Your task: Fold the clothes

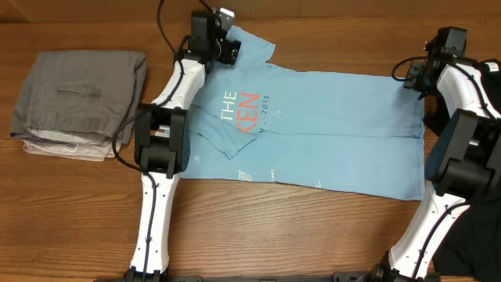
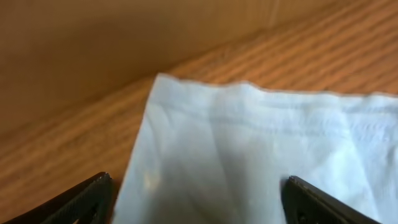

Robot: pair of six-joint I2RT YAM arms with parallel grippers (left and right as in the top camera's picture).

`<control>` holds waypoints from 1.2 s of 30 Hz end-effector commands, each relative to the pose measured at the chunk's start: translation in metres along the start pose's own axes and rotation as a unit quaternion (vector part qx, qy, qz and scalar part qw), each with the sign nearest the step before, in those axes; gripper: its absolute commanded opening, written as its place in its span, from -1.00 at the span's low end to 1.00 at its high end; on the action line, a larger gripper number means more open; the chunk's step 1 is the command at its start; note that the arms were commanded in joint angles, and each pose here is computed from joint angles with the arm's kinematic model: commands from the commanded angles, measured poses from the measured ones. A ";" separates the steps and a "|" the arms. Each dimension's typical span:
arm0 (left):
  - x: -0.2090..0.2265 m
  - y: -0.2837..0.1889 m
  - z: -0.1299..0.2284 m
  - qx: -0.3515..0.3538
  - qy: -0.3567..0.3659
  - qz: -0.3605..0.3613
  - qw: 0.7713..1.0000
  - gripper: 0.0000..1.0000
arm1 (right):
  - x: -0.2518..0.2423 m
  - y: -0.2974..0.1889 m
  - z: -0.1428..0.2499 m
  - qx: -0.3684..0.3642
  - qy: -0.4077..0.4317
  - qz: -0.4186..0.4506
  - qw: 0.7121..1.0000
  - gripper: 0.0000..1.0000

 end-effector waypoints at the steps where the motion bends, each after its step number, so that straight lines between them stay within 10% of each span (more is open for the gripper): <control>1: -0.002 0.013 0.016 0.015 0.015 -0.006 1.000 0.85 | -0.002 0.008 0.004 0.003 -0.002 0.007 1.000 0.03; 7: -0.007 0.016 0.025 0.028 0.000 0.001 1.000 0.67 | -0.003 0.008 0.004 0.003 -0.002 0.007 1.000 0.03; 17: -0.014 0.014 0.041 0.065 -0.005 0.019 0.998 -0.45 | -0.003 0.008 0.004 0.003 -0.002 0.007 1.000 0.04; 36: -0.005 0.011 0.041 0.065 -0.058 0.012 0.996 -0.45 | -0.003 0.013 0.010 0.012 -0.030 0.009 0.999 0.02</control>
Point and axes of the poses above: each gripper's point midway between its finger pads, its own y axis out along the fingers, its own x axis along the line the jaws close on, z = x × y, the point moved 3 cm from there along -y, back along the fingers, and after that the axes turned 15 degrees about y, right-handed, at the moved point
